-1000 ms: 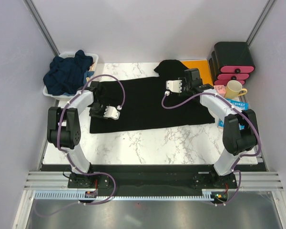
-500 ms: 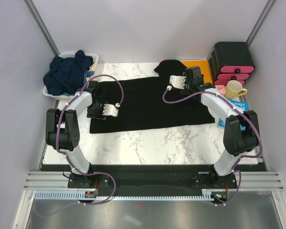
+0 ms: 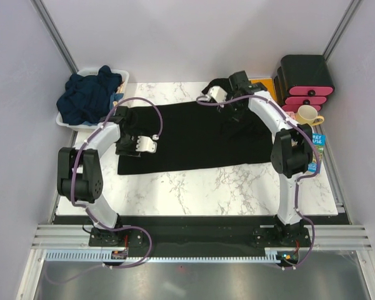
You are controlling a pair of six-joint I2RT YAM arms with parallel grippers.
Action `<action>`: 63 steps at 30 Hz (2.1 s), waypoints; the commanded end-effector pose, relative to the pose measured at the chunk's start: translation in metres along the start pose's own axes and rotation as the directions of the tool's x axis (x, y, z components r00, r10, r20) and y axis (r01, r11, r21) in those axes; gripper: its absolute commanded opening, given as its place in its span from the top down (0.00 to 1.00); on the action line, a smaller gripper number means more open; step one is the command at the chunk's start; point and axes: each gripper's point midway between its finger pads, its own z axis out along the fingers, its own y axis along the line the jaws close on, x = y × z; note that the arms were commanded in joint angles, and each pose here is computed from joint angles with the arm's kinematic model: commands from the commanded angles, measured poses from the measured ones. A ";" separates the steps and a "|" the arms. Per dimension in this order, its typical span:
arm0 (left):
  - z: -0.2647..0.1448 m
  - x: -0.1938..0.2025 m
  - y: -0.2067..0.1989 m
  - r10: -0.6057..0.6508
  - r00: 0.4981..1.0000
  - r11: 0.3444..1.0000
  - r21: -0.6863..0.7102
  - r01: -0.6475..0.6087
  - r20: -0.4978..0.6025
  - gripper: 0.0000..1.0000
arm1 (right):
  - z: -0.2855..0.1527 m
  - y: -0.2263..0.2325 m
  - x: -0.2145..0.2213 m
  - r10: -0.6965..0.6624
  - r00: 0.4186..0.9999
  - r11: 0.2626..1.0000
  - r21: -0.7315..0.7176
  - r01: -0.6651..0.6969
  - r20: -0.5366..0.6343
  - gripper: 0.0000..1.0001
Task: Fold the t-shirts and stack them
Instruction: Fold the tshirt
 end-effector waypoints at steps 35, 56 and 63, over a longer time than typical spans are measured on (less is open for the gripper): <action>0.044 -0.034 -0.083 0.038 0.982 0.988 0.142 -0.065 0.185 0.52 | -0.014 0.134 0.180 -0.326 0.898 0.940 -0.199 0.276 -0.295 0.39; 0.026 0.000 -0.173 0.127 0.982 0.909 0.380 -0.172 0.140 0.98 | -0.048 0.173 0.214 -0.399 0.854 0.900 -0.320 0.295 -0.334 1.00; 0.016 0.001 -0.213 0.136 0.976 0.855 0.478 -0.202 0.169 0.98 | -0.065 0.205 0.236 -0.469 0.821 0.857 -0.393 0.333 -0.326 1.00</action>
